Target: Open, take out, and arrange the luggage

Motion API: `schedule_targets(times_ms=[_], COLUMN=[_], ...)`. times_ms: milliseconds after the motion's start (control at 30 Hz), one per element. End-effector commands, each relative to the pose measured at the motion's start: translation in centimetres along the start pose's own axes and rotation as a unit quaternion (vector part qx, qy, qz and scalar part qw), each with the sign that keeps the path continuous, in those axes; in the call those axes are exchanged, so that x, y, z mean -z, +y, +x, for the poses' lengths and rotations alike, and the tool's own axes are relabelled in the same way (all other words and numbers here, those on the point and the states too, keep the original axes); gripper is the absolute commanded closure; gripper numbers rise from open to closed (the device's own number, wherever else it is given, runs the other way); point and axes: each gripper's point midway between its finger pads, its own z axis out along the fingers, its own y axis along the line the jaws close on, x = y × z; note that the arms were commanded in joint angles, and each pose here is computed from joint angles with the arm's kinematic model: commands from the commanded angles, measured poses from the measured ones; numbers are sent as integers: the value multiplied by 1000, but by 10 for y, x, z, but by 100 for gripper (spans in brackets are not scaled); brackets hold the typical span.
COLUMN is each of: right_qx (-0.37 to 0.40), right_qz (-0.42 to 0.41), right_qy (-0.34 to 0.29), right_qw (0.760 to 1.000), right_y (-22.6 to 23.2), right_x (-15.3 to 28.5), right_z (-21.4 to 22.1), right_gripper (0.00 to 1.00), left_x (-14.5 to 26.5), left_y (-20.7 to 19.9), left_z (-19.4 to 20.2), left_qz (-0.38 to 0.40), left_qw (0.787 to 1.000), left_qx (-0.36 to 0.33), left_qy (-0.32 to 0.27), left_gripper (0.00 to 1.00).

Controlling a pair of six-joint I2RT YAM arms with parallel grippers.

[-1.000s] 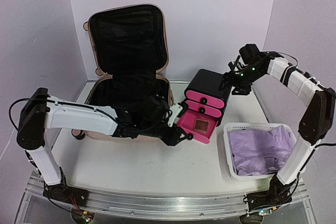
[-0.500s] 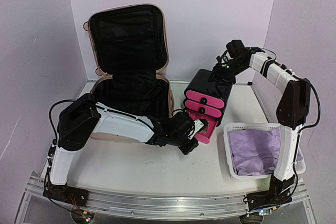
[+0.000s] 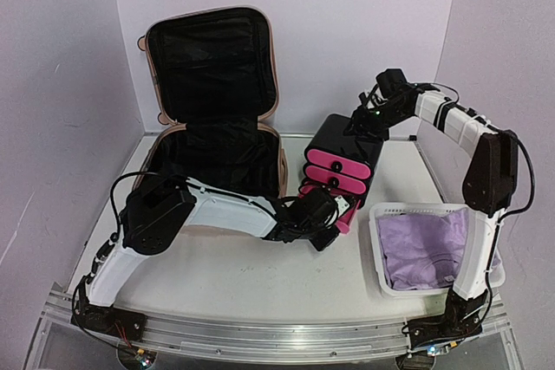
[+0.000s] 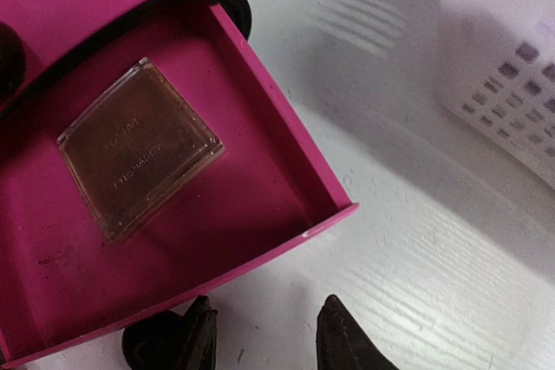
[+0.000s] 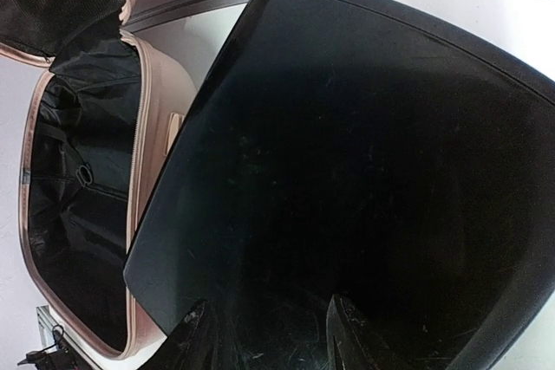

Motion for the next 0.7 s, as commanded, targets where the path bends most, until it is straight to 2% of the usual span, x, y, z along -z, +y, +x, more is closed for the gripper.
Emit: schedule_targets(times_ms=[0,267,467,567,667], right_qx=[-34,-44,-48,-50,-53], right_qz=[23,17,16,13,8], right_qy=[60,70,75,77,78], right_qw=[997,996,996,996,996], right_y=[-15,-14,-14,-13,-11], right_x=[-8,-4,-2,-3,-2], right_z=[38,48,53,55,54], right_gripper=[56,56,56,56,56], left_x=[-3,-26,-39,-41,-37], left_y=[21,52,76,76,71], left_z=[-43,-63,-72,-72,-79], left_qz=[-51,-83,-107,-89,-65], left_qw=[997,994,991,993,994], left_qx=[-15,-22,-16,-3,-1], left_qy=[-49,-69,-80,-83,-91], left_gripper=[58,42,26,23,14])
